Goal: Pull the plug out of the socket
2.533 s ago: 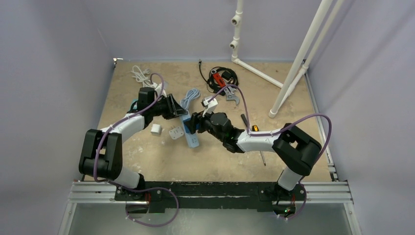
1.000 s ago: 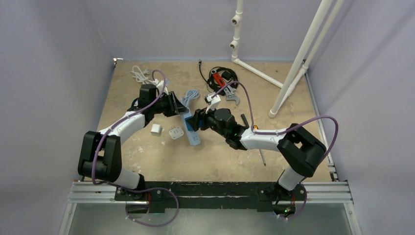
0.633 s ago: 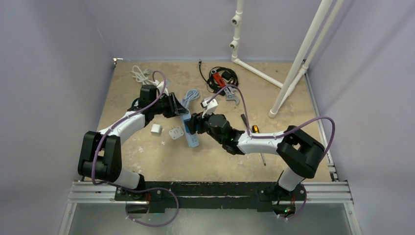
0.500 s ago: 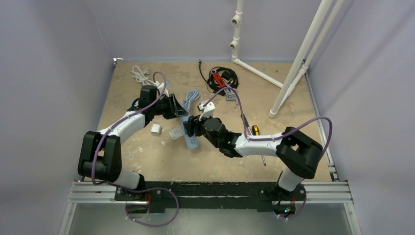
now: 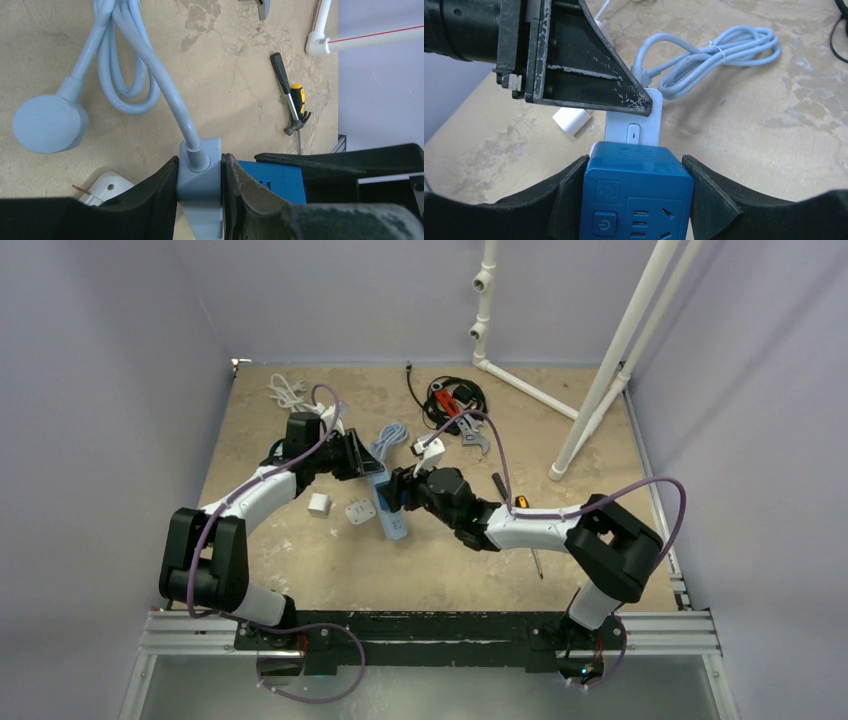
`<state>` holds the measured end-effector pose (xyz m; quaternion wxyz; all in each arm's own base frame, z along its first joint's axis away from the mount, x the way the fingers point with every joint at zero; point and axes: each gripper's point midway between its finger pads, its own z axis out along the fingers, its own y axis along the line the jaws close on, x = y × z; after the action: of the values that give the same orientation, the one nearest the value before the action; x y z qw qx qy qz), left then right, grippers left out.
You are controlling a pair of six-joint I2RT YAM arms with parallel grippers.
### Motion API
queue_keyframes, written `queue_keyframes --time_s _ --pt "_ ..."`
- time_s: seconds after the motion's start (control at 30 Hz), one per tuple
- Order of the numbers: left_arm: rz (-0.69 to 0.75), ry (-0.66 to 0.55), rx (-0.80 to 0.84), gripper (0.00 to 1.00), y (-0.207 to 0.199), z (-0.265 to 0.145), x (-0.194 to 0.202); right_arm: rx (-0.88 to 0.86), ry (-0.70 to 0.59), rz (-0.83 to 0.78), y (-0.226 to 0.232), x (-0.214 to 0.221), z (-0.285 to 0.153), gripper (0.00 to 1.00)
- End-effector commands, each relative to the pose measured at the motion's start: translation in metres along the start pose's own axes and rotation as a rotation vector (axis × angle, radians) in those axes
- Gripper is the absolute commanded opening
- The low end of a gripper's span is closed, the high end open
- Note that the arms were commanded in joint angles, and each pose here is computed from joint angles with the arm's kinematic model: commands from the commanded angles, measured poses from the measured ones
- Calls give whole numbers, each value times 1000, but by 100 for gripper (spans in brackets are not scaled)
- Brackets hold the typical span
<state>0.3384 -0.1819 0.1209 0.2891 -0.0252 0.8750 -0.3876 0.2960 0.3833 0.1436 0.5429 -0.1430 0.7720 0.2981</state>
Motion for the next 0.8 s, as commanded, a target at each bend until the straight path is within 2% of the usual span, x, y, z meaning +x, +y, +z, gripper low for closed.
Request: queue_keyframes --time_s 0.0,0.2,0.57,0.77 --pt "90 -92 5 0 -11 -6 -30 -93 -136 42 -5 -57 -5 0" --pt "94 -85 5 0 -11 -4 -28 -33 -158 21 -12 -61 -2 0" --pt "125 -85 -73 0 -2 -4 -29 139 -140 -48 15 -38 0 0" --pt "145 -82 -68 0 -5 -4 -28 13 -148 -13 22 -51 -6 0"
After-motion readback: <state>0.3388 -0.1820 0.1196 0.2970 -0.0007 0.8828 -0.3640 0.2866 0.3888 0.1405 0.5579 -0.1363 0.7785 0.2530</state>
